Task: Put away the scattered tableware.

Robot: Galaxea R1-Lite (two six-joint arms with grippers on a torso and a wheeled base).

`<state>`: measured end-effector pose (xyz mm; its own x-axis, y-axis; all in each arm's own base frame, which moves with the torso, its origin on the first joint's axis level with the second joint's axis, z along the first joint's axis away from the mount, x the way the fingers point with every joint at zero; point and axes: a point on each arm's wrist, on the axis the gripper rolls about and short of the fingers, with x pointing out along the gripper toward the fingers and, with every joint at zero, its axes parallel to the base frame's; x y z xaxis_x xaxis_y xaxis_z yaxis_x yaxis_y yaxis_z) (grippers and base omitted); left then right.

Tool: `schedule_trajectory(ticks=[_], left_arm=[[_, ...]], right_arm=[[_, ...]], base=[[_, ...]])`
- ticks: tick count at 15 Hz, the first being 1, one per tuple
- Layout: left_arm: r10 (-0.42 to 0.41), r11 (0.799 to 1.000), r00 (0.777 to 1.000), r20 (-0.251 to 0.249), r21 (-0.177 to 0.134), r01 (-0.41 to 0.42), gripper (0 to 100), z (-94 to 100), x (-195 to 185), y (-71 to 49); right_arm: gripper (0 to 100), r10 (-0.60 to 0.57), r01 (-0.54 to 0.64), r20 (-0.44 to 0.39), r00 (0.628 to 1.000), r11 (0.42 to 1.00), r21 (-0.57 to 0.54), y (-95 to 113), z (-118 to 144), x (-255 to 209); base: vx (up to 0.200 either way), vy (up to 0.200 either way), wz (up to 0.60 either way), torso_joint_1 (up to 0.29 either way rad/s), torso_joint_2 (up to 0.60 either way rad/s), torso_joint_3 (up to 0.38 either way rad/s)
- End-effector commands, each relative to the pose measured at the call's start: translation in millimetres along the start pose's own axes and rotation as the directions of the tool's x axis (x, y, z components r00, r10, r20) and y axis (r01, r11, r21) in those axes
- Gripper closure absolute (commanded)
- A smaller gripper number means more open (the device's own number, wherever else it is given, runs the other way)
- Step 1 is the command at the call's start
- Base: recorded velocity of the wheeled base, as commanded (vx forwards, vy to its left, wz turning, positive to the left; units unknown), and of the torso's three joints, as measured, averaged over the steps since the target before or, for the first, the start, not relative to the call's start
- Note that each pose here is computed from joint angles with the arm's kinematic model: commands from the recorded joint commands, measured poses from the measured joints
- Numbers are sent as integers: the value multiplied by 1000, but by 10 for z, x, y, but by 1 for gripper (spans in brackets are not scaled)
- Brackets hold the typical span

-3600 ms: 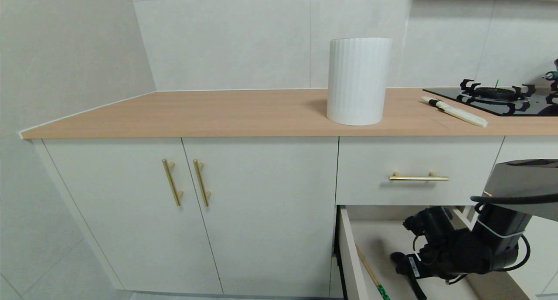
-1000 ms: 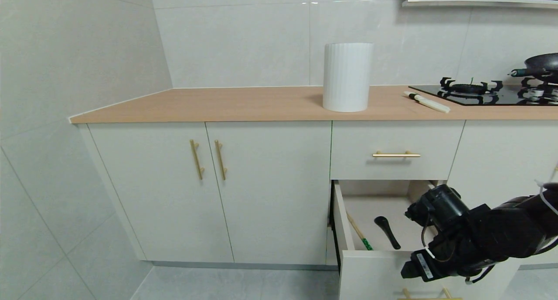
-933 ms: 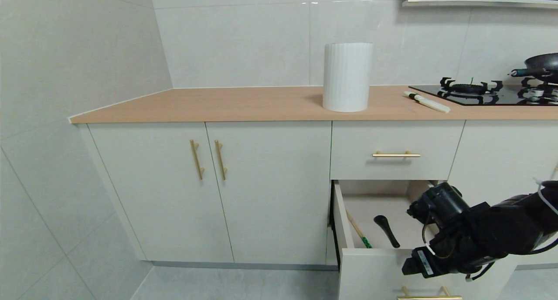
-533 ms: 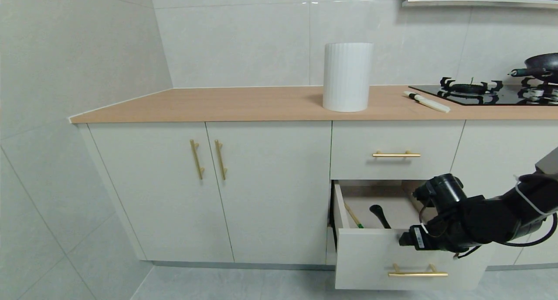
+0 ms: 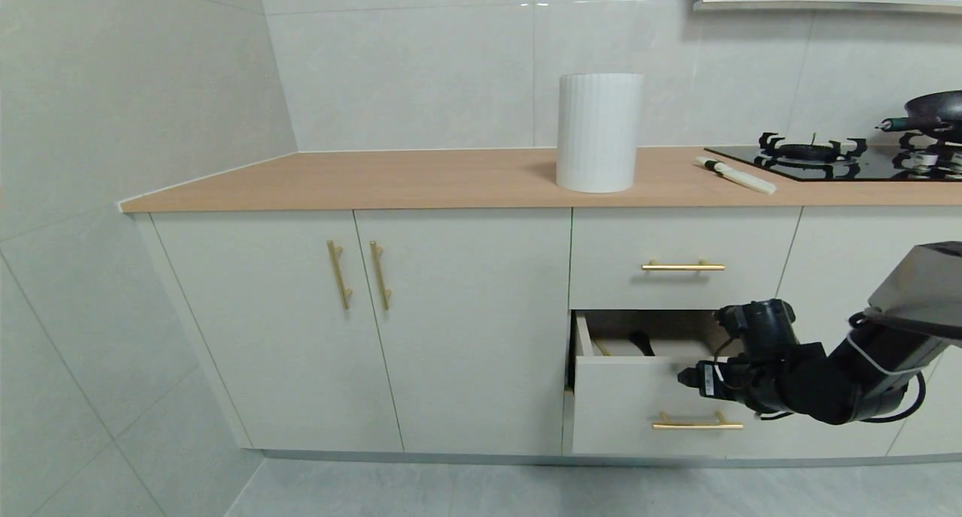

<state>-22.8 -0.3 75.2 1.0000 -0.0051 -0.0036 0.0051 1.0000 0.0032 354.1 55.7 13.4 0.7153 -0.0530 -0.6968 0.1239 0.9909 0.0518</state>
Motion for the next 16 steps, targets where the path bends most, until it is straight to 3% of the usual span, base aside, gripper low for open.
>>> schedule_trajectory(ticks=[1,7,11,16], left_arm=[[1,1000,1000,1,0,-1,0,0,0,0],[1,1000,1000,1,0,-1,0,0,0,0],[1,1000,1000,-1,0,-1,0,-2,0,0],[1,1000,1000,1,0,-1,0,0,0,0]], right_arm=[[0,-11,11,-5,1000,1000,-3,19,-26,180],[0,12,-13,84,996,1000,6,148,255,442],[0,16,-18,111,994,1000,21,188,292,651],[0,18,-36,136,991,991,129,158,372,798]], base=[[0,0,0,0,0,0],[0,0,0,0,0,0],[0,0,0,0,0,0],[0,0,0,0,0,0]])
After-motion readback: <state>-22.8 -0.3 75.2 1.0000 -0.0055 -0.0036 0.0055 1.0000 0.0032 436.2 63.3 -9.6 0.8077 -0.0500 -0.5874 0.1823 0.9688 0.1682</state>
